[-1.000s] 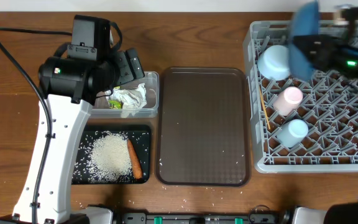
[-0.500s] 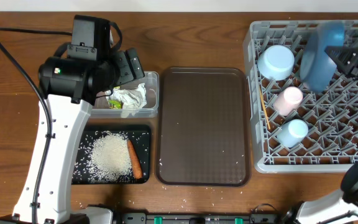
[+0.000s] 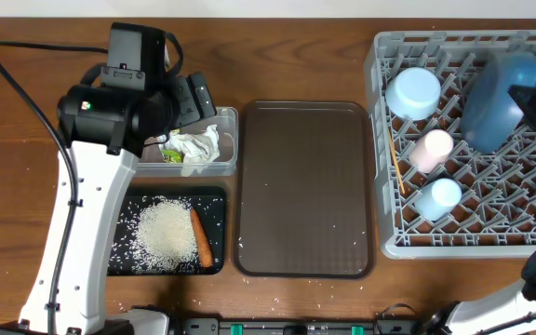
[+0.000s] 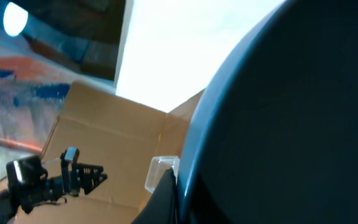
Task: Sort waste into correct bins and load items into the dishwasher rack
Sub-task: 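Lift the blue plate and carry it right into the dish rack, then release the blue plate in the rack and raise the right gripper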
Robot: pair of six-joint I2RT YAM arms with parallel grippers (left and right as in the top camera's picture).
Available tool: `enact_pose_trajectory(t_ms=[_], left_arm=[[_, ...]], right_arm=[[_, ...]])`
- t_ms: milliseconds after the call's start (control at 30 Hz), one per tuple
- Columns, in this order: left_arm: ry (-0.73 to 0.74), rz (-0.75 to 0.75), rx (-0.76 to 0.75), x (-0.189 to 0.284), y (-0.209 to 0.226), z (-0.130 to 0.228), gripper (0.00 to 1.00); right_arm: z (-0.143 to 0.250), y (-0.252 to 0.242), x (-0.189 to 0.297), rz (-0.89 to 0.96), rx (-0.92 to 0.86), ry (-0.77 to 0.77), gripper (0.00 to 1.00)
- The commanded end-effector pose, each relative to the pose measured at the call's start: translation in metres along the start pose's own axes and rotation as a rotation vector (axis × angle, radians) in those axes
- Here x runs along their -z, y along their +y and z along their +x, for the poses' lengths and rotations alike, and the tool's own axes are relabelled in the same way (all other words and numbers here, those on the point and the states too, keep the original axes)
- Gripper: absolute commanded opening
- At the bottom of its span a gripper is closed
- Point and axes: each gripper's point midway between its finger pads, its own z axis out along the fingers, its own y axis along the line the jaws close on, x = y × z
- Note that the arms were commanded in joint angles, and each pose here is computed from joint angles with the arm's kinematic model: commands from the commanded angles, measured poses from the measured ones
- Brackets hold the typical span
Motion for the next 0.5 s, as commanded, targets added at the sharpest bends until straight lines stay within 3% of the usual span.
enact_pose_trajectory(t_ms=[0,200,467], left_arm=[[-0.009,-0.020,-0.007,0.000,0.004,-0.002,0.94],[-0.008,-0.020,-0.007,0.000,0.004,-0.002,0.94],[-0.009,-0.020,-0.007,0.000,0.004,-0.002,0.94]], right_arm=[[0.002,-0.041,0.017,0.218,-0.049,-0.017,0.04],[-0.002,-0.059,0.042,0.311,-0.119,-0.067,0.11],[0.005,-0.108,0.092,0.616,-0.234,-0.119,0.19]])
